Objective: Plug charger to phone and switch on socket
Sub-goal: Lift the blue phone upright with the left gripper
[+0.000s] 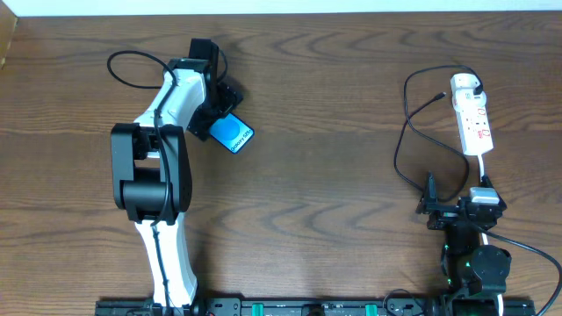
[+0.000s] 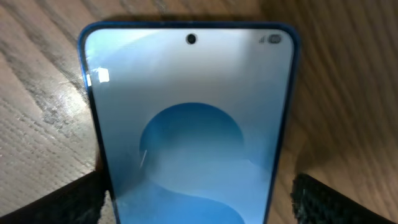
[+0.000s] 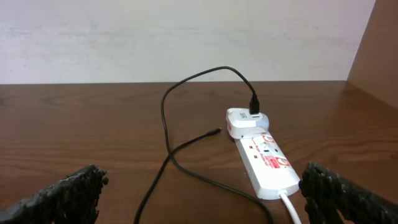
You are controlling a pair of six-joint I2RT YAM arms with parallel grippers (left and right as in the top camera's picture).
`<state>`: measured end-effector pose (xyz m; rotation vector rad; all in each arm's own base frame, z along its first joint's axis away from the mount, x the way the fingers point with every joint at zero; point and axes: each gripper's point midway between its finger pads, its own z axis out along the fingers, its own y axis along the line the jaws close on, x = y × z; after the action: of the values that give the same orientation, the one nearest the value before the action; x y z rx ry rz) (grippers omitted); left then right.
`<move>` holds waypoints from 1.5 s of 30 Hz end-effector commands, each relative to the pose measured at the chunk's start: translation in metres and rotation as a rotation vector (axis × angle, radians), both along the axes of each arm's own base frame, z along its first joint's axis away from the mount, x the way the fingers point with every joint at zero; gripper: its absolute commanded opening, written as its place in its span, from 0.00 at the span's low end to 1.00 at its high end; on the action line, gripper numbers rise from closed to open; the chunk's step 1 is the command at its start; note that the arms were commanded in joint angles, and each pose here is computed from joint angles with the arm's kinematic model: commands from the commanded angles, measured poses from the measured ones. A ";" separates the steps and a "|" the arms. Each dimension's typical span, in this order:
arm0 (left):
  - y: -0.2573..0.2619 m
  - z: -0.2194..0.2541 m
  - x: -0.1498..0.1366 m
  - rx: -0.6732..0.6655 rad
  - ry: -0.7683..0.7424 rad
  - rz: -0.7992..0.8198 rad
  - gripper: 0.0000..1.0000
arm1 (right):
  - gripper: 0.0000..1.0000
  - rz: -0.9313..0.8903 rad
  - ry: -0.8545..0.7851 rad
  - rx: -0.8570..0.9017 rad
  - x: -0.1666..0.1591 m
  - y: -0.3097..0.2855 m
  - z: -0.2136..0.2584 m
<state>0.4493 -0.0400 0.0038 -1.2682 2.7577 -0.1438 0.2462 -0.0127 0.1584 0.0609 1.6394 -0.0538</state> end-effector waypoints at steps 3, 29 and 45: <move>-0.002 -0.015 -0.005 -0.008 0.043 0.012 0.84 | 0.99 0.005 0.000 -0.011 0.000 0.001 0.000; -0.003 -0.019 -0.032 0.083 0.142 -0.142 0.75 | 0.99 0.005 0.000 -0.011 0.000 0.001 0.000; -0.002 -0.037 -0.052 0.075 0.193 -0.155 0.65 | 0.99 0.005 0.000 -0.011 0.000 0.001 0.000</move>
<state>0.4245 -0.0469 -0.0021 -1.1025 2.8875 -0.0275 0.2462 -0.0127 0.1584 0.0609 1.6394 -0.0538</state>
